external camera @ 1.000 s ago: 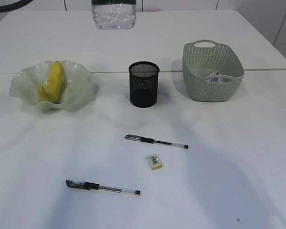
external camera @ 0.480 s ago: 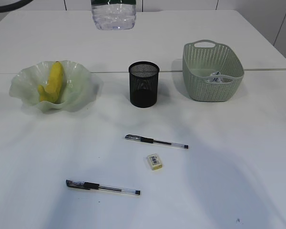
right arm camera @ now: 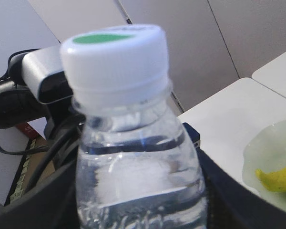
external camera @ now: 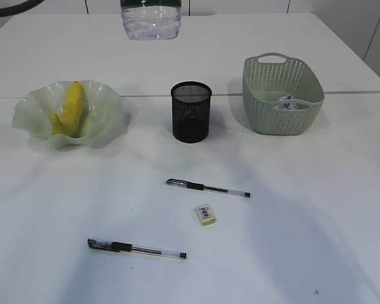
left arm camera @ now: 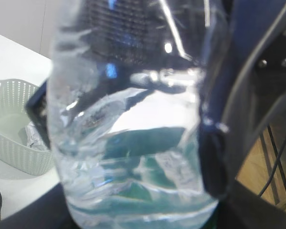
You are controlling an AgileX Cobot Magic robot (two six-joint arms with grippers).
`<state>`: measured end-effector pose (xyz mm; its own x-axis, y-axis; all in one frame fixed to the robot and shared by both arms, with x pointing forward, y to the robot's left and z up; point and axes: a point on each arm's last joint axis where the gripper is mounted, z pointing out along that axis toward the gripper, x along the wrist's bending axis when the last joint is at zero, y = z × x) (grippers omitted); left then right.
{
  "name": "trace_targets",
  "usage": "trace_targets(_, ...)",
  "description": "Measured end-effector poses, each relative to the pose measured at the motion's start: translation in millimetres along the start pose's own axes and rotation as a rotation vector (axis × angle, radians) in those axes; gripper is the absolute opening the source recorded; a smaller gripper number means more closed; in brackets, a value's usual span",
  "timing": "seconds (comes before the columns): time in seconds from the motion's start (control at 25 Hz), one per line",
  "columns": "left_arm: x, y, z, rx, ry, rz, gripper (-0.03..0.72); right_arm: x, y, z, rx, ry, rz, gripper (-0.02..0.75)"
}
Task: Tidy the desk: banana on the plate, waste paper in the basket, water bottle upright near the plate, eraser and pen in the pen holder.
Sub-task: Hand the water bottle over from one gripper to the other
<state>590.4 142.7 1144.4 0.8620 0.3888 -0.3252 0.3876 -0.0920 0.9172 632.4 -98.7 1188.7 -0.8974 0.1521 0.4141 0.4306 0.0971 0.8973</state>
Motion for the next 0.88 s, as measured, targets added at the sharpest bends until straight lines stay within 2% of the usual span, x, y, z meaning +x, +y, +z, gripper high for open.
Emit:
trace_targets(0.44,-0.4,-0.5,0.0,0.005,-0.004,-0.007,0.373,-0.2,-0.5,0.0,0.006,-0.002,0.045,0.469)
trace_targets(0.88,0.1,-1.4,0.5,0.016,0.005,0.002,0.364,-0.9,-1.1,0.0,0.012,-0.010,0.086,0.510)
